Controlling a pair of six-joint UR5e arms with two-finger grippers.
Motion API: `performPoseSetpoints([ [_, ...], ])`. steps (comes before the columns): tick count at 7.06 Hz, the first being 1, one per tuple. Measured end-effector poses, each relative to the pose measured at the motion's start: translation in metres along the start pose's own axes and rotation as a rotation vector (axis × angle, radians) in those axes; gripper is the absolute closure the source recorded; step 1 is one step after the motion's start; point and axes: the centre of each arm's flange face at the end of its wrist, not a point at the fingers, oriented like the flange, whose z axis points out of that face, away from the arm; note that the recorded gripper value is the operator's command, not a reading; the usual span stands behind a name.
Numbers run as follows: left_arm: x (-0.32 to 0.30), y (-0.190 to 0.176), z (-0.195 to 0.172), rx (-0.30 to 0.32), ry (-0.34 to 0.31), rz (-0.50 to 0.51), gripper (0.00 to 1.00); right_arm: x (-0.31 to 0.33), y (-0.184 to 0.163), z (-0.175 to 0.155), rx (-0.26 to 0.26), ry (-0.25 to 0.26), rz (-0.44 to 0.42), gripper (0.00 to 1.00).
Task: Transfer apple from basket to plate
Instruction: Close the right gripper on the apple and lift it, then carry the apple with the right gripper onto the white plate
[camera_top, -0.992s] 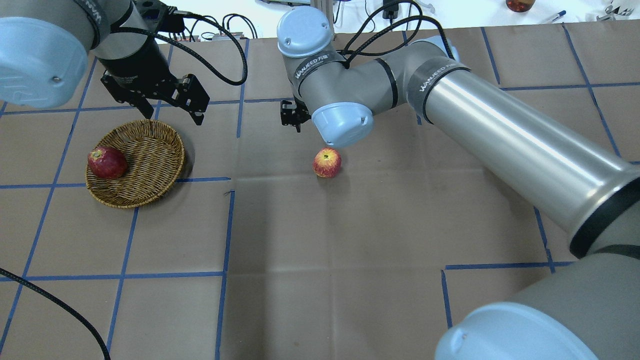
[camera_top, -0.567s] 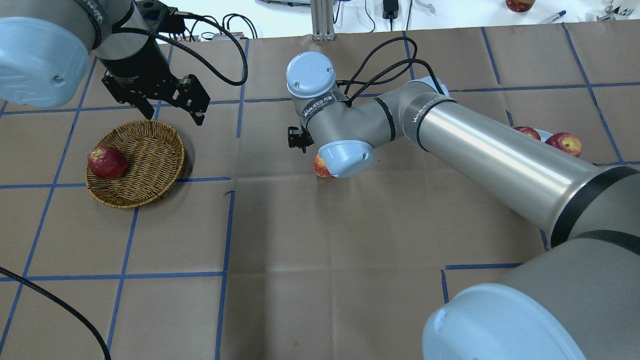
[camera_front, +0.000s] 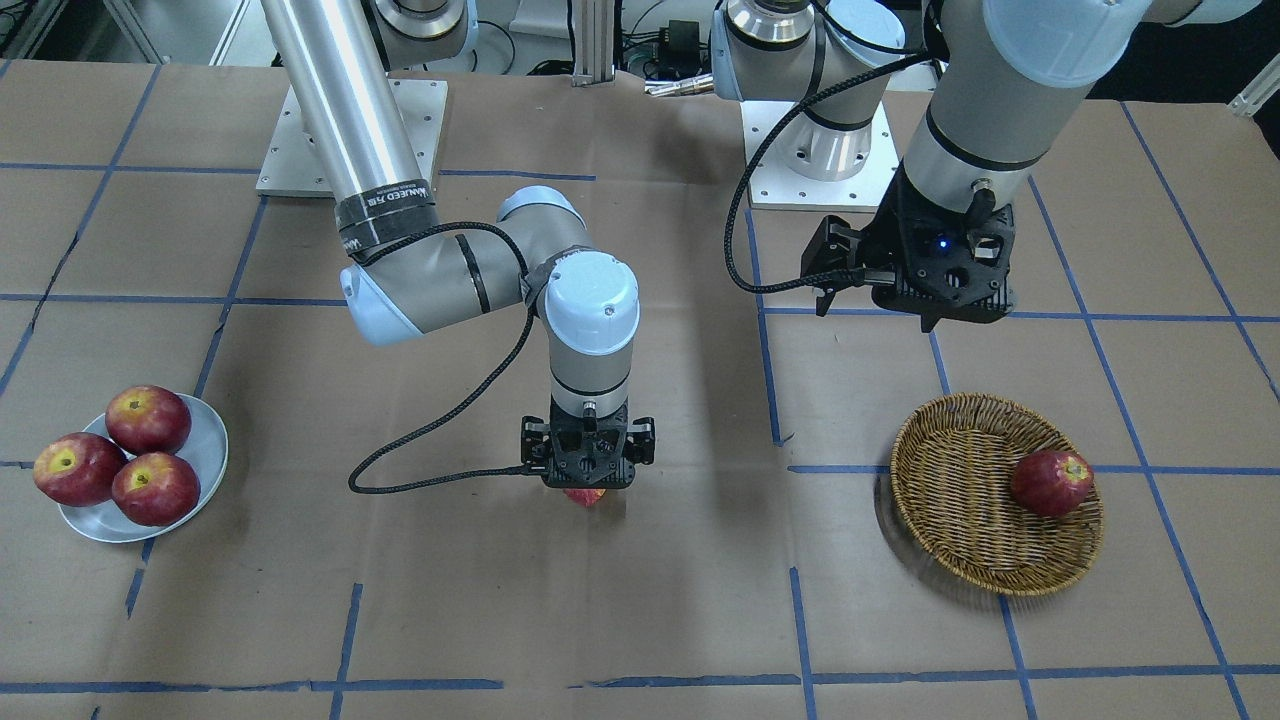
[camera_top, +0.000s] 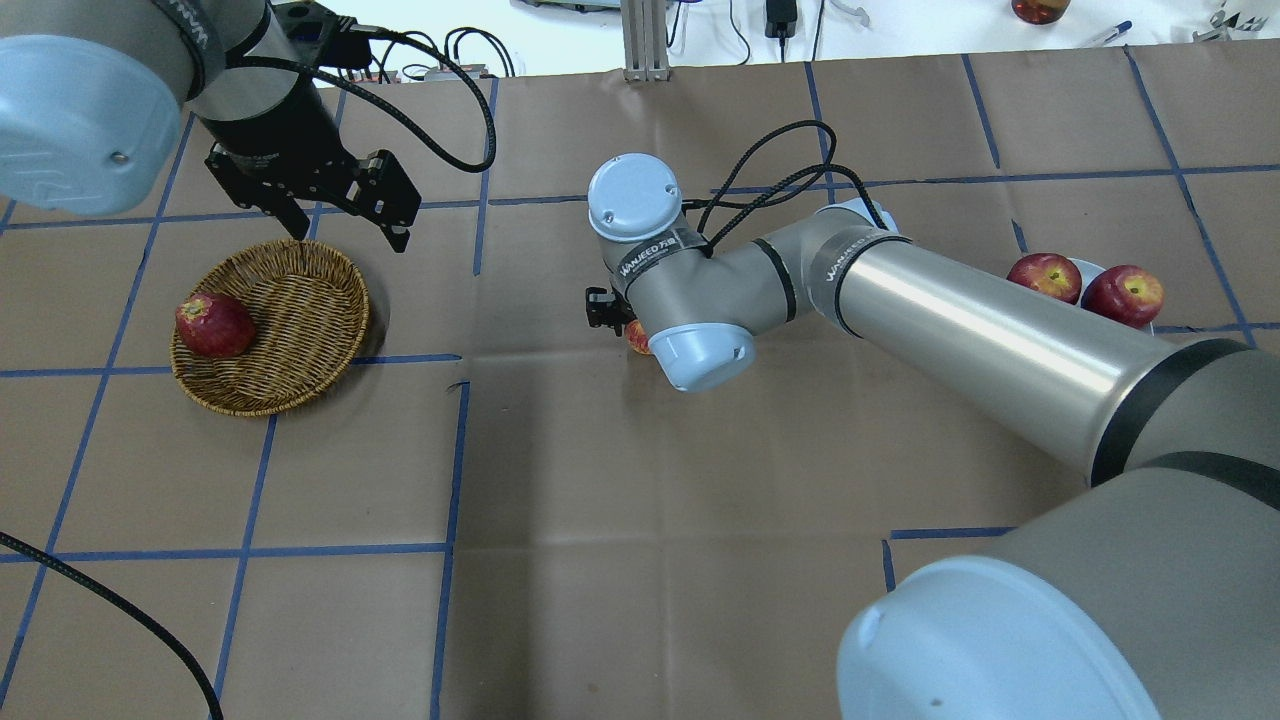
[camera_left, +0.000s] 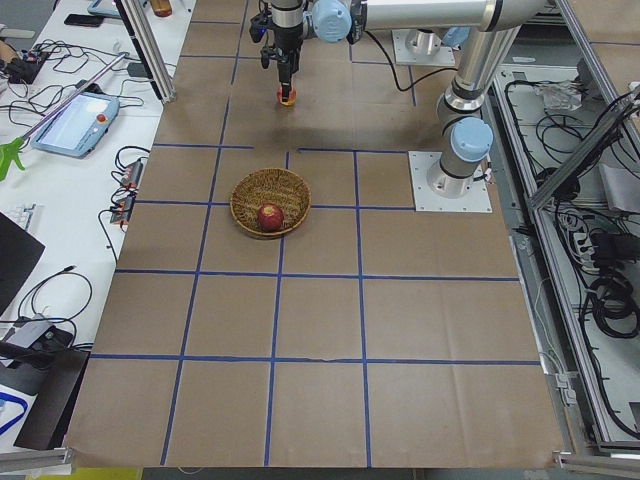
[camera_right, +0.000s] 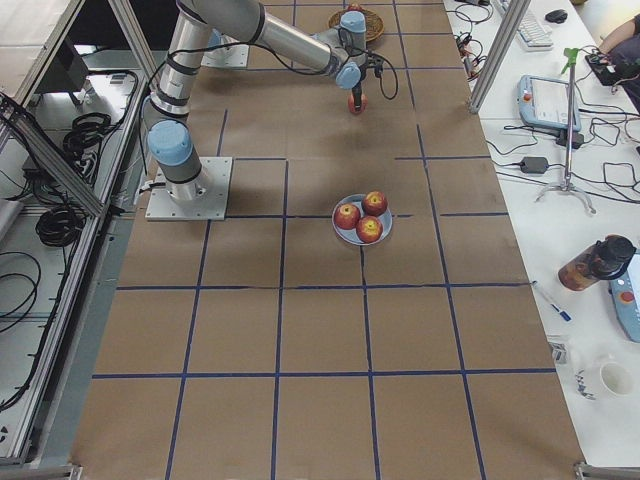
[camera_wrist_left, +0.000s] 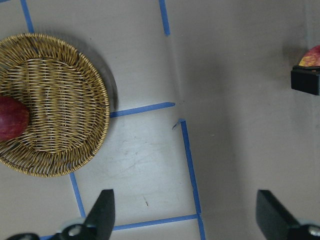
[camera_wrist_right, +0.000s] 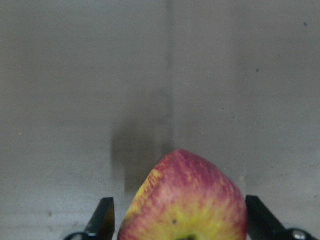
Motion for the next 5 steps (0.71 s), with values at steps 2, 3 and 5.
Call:
performPoseSetpoints([
  [2, 0.000, 0.000, 0.000, 0.000, 0.000, 0.000, 0.00, 0.000, -0.001, 0.001, 0.001, 0.007, 0.001, 0.45],
  [3, 0.000, 0.000, 0.000, -0.001, 0.000, 0.001, 0.00, 0.002, -0.005, -0.005, 0.009, 0.002, 0.006, 0.45],
  [5, 0.001, 0.000, 0.001, -0.003, 0.001, 0.002, 0.00, 0.007, -0.017, -0.025, 0.035, -0.012, 0.021, 0.45],
])
